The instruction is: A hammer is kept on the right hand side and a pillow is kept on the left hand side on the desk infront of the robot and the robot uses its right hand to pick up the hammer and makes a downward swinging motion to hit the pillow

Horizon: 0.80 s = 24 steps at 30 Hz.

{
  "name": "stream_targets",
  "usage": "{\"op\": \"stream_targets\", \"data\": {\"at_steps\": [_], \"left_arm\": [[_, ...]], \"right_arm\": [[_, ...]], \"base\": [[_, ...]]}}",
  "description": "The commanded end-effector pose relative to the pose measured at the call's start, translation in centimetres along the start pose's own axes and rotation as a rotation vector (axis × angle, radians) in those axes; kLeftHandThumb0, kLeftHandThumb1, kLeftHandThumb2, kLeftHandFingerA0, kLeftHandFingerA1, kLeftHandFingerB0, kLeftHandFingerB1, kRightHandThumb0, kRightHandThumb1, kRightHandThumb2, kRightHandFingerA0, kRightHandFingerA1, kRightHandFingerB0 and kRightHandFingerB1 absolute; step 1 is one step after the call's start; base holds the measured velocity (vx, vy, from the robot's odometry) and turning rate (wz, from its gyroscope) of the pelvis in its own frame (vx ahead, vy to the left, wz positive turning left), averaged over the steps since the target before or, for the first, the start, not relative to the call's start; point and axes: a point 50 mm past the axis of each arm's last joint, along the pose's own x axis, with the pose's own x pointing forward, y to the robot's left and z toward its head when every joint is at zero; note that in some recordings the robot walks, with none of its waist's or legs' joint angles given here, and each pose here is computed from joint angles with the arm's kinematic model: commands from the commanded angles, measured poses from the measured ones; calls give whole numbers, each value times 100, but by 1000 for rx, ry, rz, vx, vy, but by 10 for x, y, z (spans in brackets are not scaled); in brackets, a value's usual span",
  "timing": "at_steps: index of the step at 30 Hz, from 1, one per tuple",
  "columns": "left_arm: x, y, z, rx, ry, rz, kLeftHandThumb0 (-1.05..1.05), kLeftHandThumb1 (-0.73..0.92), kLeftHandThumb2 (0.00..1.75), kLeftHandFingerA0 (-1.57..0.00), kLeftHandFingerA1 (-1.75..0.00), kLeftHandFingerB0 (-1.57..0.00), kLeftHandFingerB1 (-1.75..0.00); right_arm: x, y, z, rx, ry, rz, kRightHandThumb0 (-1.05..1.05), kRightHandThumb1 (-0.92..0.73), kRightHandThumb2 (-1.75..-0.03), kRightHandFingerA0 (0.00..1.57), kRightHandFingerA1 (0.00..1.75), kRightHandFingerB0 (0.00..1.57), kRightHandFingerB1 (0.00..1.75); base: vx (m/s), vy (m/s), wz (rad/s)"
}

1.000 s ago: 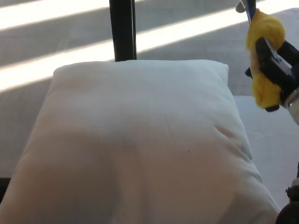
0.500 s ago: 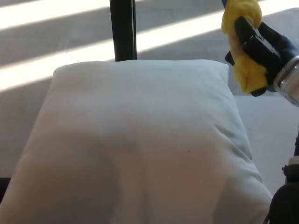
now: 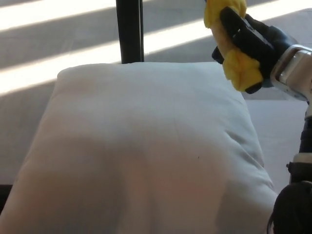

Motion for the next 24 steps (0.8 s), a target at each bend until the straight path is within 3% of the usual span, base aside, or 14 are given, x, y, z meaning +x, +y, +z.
{"op": "stream_targets", "data": {"at_steps": [1,4,10,13,18,19,21,22,24], "left_arm": [[1,8,11,-16,-29,23,-55,61,58,-71,-65,-69,-52],[1,6,12,8,-42,21,-56,62,59,-73,-67,-74,-58],[3,5,20,3,-69,16,-57,62,59,-72,-65,-75,-57],[4,4,21,-30,-69,24,-53,62,59,-76,-68,-76,-57],[4,5,24,-18,-71,13,-54,64,59,-73,-65,-68,-52],[5,5,24,-13,-66,20,-54,63,59,-75,-65,-73,-55],[5,4,24,15,-68,25,-55,64,59,-74,-65,-77,-58],[5,4,24,-6,-68,29,-52,62,59,-74,-66,-74,-57],[5,4,25,-19,-68,32,-52,62,59,-74,-66,-74,-57]], "right_arm": [[7,-18,-35,19,73,-93,-35,-91,-80,104,175,64,175],[12,-36,-64,11,152,-182,-35,-86,-80,106,175,72,175],[14,-74,-128,-13,279,-330,-41,-88,-73,101,175,71,169],[13,-84,-141,-40,296,-336,-36,-83,-82,108,175,75,175],[9,-101,-166,-103,355,-407,-40,-81,-78,107,175,72,172],[5,-112,-181,-142,392,-458,-38,-78,-82,106,175,74,173],[5,-115,-187,-135,401,-466,-42,-83,-73,106,175,71,175],[5,-113,-187,-148,399,-461,-40,-81,-81,106,175,78,175],[5,-113,-187,-154,396,-457,-40,-81,-81,106,175,78,175]], "base": [[0,0,0],[0,0,0],[0,0,0],[0,0,0],[0,0,0],[0,0,0],[0,0,0],[0,0,0],[0,0,0]]}}
